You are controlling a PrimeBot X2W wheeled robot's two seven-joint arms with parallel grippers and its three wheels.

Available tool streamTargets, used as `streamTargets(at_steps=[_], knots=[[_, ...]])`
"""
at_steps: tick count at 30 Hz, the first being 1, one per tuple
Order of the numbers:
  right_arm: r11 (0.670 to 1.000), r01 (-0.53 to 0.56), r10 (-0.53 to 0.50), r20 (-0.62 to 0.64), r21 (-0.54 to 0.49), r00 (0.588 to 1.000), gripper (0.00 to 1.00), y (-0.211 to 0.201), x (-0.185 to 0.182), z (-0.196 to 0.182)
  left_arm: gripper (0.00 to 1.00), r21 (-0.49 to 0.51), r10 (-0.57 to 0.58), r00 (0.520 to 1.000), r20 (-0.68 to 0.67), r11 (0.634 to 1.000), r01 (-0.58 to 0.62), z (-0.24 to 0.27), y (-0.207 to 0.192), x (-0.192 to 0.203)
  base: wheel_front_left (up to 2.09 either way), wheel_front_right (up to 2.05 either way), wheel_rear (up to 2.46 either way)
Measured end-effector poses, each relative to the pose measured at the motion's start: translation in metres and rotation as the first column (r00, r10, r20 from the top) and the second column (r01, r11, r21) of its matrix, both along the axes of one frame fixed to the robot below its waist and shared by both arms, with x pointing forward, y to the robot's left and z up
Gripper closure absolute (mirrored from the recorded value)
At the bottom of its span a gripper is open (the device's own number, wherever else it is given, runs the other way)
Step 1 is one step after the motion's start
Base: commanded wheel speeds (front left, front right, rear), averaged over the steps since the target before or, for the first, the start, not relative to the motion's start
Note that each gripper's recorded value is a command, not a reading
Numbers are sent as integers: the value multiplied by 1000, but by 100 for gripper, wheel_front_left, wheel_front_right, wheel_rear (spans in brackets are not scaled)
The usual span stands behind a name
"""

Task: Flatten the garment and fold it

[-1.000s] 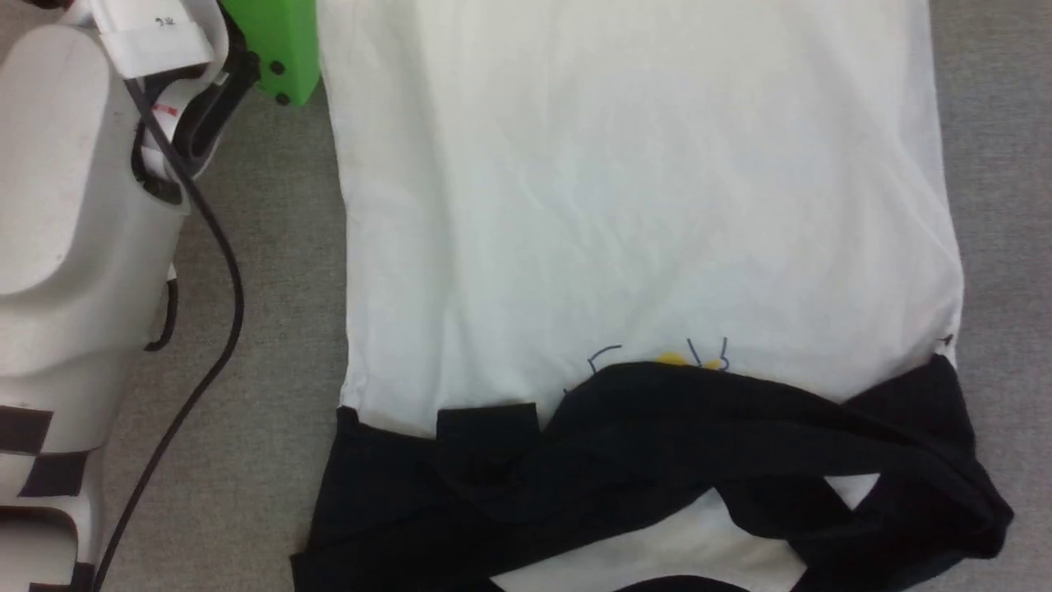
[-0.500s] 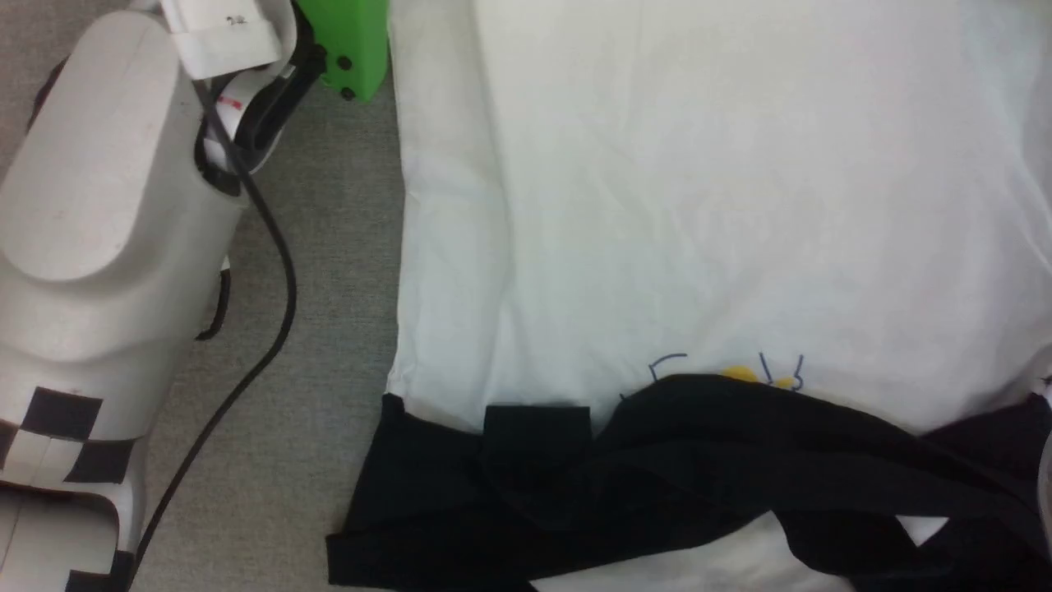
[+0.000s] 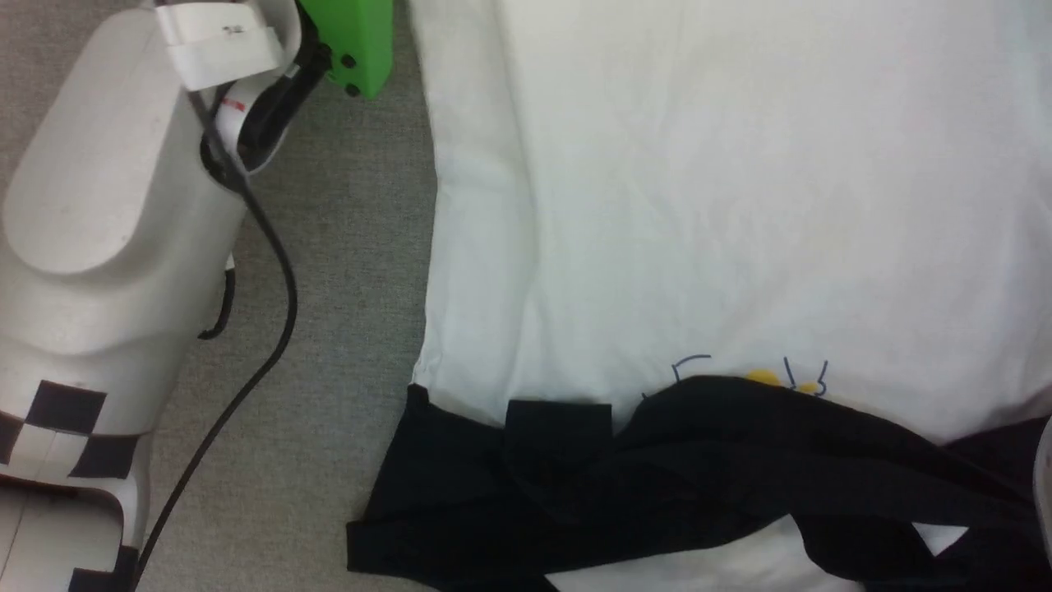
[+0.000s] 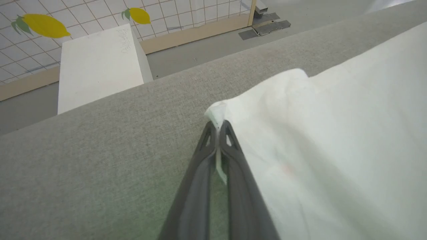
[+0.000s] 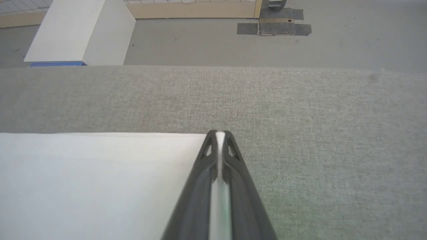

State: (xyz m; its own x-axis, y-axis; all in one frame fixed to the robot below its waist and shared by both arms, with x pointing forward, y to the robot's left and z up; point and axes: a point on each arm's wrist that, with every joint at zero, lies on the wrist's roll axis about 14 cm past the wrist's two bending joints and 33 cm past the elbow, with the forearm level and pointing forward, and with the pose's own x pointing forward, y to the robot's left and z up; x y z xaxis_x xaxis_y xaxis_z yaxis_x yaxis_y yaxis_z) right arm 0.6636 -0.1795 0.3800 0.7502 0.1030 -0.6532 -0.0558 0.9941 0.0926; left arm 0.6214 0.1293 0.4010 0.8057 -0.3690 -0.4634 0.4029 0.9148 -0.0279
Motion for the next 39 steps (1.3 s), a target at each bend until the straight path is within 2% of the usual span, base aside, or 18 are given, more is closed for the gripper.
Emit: streamTargets(at_steps=[10,18,21,22,32,39], knots=[[998,40,-47,173,45,984,100,-23,-7,55,100,-93,89,967,238,993,-68,69,13,14,0,0,0],[994,21,-49,268,106,962,100,-32,-48,91,100,-165,102,935,338,985,-47,107,16,-17,0,0,0],[991,6,-45,299,132,953,100,-32,-73,106,100,-187,87,924,372,982,-17,122,12,-41,0,0,0],[988,-11,-41,327,154,944,100,-30,-99,120,100,-212,78,919,386,977,6,131,7,-70,0,0,0],[971,-20,-73,374,237,924,100,-21,-195,157,100,-253,77,909,410,967,32,163,4,-173,0,0,0],[961,-6,-94,347,277,933,100,-16,-251,154,100,-218,0,919,393,971,94,154,-12,-233,0,0,0]])
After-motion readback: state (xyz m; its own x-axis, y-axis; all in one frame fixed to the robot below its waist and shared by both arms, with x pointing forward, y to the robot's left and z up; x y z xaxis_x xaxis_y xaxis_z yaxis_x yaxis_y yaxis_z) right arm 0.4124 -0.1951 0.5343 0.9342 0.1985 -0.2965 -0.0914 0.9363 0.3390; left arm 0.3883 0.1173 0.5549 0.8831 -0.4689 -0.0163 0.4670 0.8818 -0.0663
